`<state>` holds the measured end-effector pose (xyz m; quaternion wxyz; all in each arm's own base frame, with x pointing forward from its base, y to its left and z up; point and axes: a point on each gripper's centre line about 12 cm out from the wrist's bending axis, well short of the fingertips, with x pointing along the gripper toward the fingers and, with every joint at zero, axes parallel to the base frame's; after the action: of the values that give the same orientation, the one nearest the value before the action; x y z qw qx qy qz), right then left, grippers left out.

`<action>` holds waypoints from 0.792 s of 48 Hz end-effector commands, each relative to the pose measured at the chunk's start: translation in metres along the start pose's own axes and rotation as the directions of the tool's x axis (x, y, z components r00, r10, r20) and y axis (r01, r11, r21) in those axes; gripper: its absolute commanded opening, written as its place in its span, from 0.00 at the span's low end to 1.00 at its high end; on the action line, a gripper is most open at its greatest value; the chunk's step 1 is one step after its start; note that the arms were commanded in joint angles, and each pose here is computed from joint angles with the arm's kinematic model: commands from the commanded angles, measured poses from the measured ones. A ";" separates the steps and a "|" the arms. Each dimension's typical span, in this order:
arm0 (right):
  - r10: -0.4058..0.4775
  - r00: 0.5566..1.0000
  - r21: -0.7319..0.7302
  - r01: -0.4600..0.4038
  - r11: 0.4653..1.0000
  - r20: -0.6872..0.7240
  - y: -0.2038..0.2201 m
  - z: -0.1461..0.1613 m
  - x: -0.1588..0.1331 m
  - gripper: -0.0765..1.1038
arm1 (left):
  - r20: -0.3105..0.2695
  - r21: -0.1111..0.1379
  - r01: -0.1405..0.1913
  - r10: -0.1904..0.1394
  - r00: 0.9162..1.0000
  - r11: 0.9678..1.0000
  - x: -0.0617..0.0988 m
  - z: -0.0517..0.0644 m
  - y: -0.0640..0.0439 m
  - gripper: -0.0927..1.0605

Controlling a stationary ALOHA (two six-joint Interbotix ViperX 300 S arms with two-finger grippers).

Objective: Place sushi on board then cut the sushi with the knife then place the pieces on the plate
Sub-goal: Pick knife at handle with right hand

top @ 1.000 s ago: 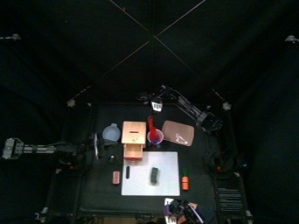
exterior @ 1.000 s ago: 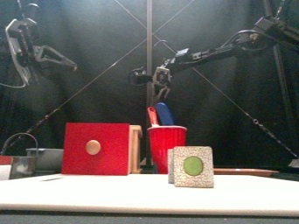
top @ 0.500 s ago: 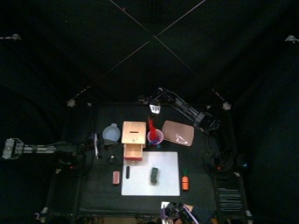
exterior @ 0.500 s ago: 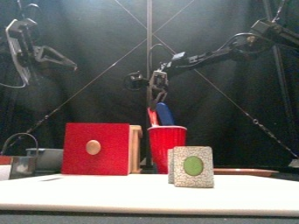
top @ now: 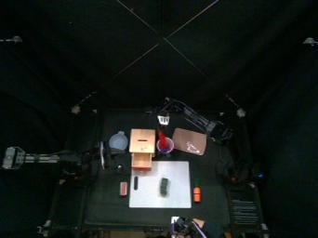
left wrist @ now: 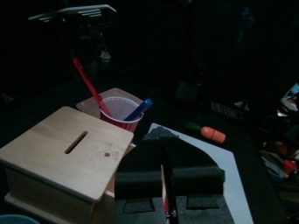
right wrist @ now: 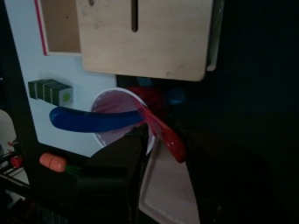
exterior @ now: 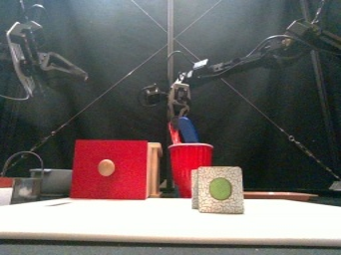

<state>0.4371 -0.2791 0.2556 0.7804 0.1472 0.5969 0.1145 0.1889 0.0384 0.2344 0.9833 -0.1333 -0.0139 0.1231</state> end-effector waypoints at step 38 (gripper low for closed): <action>-0.014 1.000 -0.030 0.014 0.999 0.022 0.015 0.005 -0.012 0.40 | 0.030 -0.004 0.006 -0.005 1.000 1.000 0.004 0.010 -0.003 0.24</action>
<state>0.4414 -0.2695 0.2537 0.7755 0.1451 0.6019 0.1236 0.1889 0.0382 0.2344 0.9833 -0.1340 -0.0138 0.1226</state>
